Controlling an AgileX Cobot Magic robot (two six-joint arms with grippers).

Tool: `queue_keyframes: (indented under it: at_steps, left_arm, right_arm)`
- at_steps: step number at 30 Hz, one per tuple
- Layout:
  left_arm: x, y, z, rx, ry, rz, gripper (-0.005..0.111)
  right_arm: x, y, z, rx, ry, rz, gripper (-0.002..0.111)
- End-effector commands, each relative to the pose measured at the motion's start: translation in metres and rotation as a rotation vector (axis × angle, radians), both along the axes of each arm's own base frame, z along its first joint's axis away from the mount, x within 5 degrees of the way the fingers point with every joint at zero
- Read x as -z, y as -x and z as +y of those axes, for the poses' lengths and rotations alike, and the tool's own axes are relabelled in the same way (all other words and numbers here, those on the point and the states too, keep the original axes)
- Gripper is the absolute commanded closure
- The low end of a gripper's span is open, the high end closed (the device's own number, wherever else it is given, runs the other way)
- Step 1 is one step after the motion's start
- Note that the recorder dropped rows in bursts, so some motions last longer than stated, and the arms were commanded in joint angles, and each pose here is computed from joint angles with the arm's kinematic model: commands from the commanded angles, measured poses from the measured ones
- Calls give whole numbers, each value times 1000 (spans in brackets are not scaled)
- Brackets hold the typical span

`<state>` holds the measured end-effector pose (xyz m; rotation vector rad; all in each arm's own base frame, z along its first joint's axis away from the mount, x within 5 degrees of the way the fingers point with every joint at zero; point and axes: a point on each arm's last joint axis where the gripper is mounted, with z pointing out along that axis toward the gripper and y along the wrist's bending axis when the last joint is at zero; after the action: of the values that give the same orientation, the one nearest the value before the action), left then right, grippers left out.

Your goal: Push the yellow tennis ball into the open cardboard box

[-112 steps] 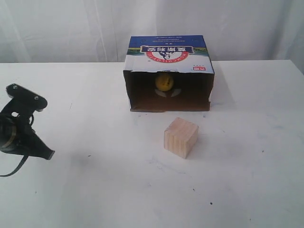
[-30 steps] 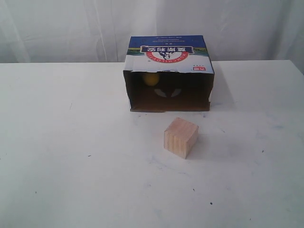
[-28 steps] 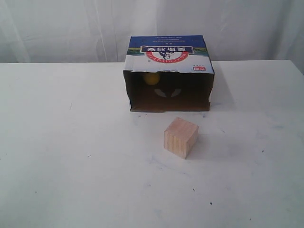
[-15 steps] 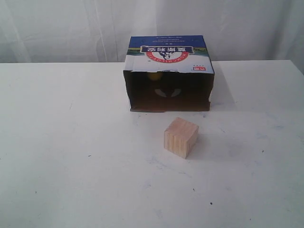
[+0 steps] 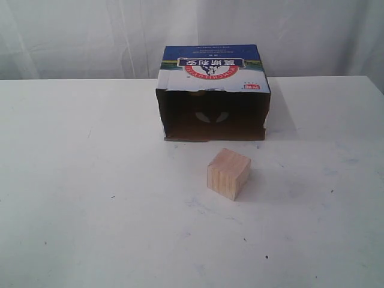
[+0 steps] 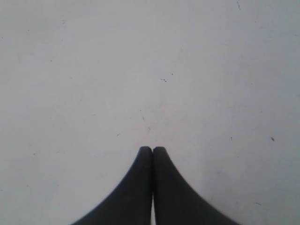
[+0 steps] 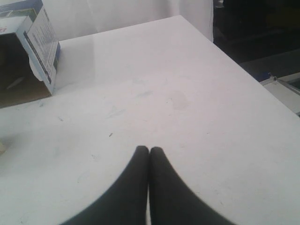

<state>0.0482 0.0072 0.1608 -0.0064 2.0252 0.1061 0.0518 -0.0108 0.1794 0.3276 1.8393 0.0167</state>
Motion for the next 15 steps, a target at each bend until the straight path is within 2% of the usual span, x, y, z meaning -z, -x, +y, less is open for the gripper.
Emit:
queue_keyframes:
  at_steps: [1,3,6,8,15]
  left_arm:
    - [4,1,1,5,-32,30,107]
    - [4,1,1,20,-63,33,107]
    - [4,1,1,67,-159,42,107]
    - [4,1,1,84,-192,45,107]
    - [4,1,-1,127,-193,41,107]
  right_arm:
    - [-4,-1,0,-2,23,-49,108]
    - [-4,-1,-1,0,62,-46,108]
    - [-4,0,-6,-5,257,-8,108]
    - [-4,0,-6,-5,271,-5,108]
    - [-4,0,-6,-4,268,-5,108]
